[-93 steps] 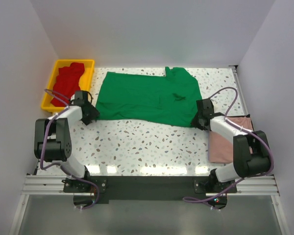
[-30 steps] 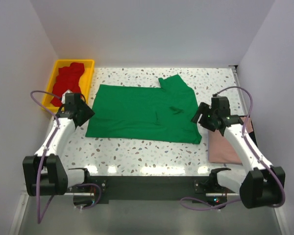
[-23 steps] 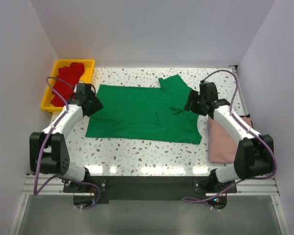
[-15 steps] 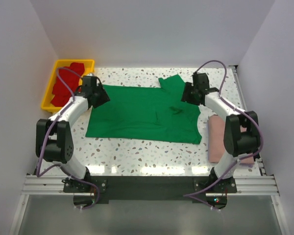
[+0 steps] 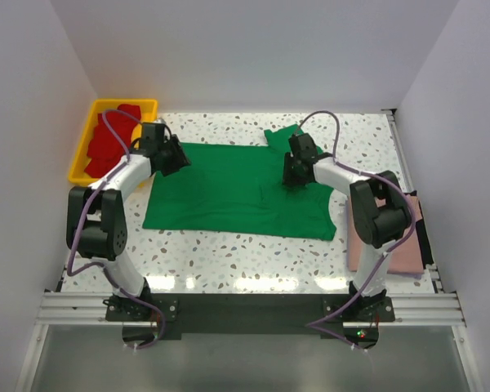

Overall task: Fold and stack the t-shirts
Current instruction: Fold the tshirt

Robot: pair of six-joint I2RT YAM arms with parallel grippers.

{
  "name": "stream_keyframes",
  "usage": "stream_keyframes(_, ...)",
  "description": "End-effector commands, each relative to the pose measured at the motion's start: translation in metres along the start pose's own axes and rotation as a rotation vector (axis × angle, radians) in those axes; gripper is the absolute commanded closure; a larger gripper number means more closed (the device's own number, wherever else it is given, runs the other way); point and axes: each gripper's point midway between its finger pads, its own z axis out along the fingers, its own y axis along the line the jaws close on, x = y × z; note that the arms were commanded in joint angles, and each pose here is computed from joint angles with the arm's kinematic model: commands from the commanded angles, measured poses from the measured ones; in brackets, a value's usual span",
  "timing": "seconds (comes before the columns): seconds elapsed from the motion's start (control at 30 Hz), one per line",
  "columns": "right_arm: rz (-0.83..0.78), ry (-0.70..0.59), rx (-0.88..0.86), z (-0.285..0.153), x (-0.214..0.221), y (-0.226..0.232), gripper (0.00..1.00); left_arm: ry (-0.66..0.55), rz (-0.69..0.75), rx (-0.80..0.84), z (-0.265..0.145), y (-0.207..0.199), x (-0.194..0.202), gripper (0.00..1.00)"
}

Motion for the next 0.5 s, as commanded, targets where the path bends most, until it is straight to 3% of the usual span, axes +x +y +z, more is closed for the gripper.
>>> stream_keyframes(0.0,-0.023,-0.054,0.008,-0.012,0.001,0.013,0.68,-0.03,0.04,0.053,-0.003,-0.012,-0.011,0.45)
stream_keyframes(0.23,-0.021,-0.035,0.009,-0.014,0.016,0.011,0.68,-0.024,0.042,0.073,-0.004,-0.015,-0.01,0.45)
stream_keyframes(0.47,-0.032,-0.136,0.019,-0.039,-0.012,0.011,0.61,-0.021,0.048,0.071,-0.004,-0.013,-0.007,0.45)
